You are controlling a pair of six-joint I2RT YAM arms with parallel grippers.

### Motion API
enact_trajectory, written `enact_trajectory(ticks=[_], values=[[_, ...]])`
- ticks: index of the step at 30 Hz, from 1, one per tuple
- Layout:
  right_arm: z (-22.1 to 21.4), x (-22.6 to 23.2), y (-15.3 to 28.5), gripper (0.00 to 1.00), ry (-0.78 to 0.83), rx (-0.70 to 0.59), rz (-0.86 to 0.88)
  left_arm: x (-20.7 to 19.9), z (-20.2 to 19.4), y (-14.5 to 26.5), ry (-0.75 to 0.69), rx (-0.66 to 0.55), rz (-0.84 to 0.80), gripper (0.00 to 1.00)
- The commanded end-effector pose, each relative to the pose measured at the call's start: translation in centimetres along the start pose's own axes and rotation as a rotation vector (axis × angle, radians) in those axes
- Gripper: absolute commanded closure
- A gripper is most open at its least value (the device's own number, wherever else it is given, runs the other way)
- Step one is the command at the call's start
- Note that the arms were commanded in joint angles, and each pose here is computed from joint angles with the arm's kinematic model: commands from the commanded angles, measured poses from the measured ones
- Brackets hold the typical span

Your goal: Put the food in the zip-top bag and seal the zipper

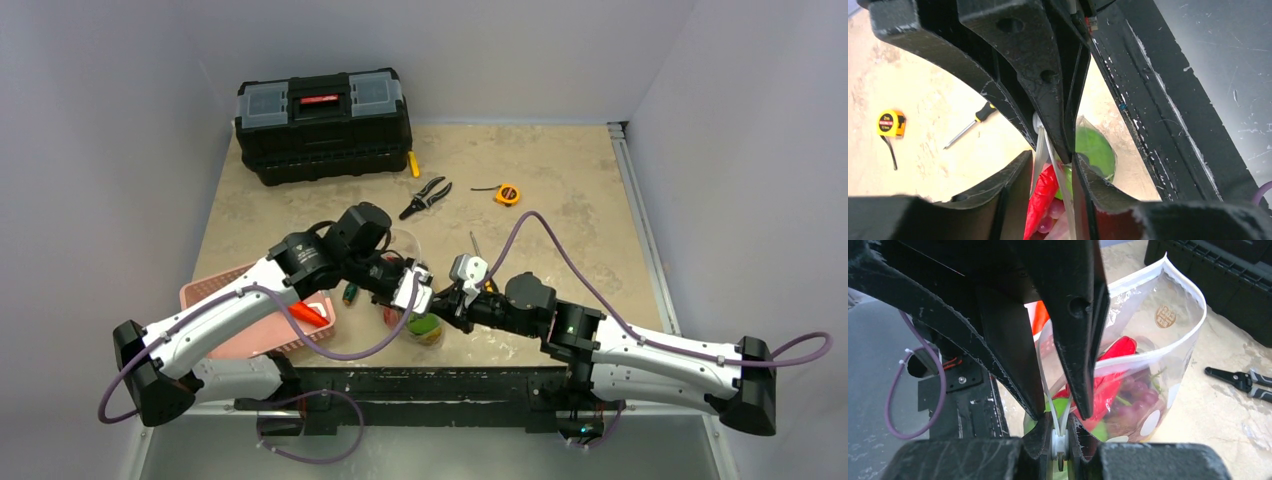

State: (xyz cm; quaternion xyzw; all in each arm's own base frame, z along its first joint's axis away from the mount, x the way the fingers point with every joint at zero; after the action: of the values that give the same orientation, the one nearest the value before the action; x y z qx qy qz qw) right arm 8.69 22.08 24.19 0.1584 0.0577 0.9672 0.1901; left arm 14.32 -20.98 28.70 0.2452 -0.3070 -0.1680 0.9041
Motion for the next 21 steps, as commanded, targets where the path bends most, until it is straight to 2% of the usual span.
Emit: enact_trajectory(ticks=[1,2,4,5,6,9,11,17,21], values=[[1.5,0.6,0.3,1.00,-0.011,-0.058,0.033,0.0,-0.7,0.2,-0.009,0.072,0.065,0.69],[1.6,0.6,0.3,1.00,-0.010,-0.060,0.033,-0.1,-0.7,0.2,0.004,0.075,0.069,0.74],[1.7,0.5,0.4,1.00,-0.010,-0.064,0.023,-0.2,-1.0,0.5,0.041,0.117,0.085,0.93],[1.7,0.5,0.4,1.00,-0.012,-0.068,0.009,-0.2,-1.0,0.6,0.066,0.138,0.101,1.00],[1.8,0.3,0.4,0.99,-0.020,-0.078,-0.012,-0.1,-1.0,0.9,0.094,0.157,0.135,1.00],[1.7,-0.1,0.5,0.67,-0.060,-0.119,-0.080,0.1,-0.2,1.4,0.197,0.122,0.248,1.00],[1.5,-0.4,0.6,0.56,-0.083,-0.155,-0.107,-0.3,0.6,1.3,0.300,0.042,0.285,1.00],[0.1,-0.8,1.5,0.59,-0.140,-0.317,-0.061,-0.6,1.9,0.8,0.493,-0.121,0.356,1.00],[-0.2,-0.5,1.5,0.58,-0.154,-0.313,-0.005,-1.0,2.1,0.6,0.516,-0.191,0.375,1.00]])
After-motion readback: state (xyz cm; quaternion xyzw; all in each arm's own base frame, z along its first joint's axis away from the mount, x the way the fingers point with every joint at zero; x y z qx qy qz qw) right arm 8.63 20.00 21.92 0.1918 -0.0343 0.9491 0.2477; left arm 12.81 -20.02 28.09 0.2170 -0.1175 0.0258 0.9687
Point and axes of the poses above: each gripper's point midway between its finger pads, its own y axis back along the fingers, its own x axis along the line the jaws close on, z = x × y, the point moved 10 cm from there along y, back along the fingers, and after that the axes turned 15 degrees about -y, right-handed, at the moved point
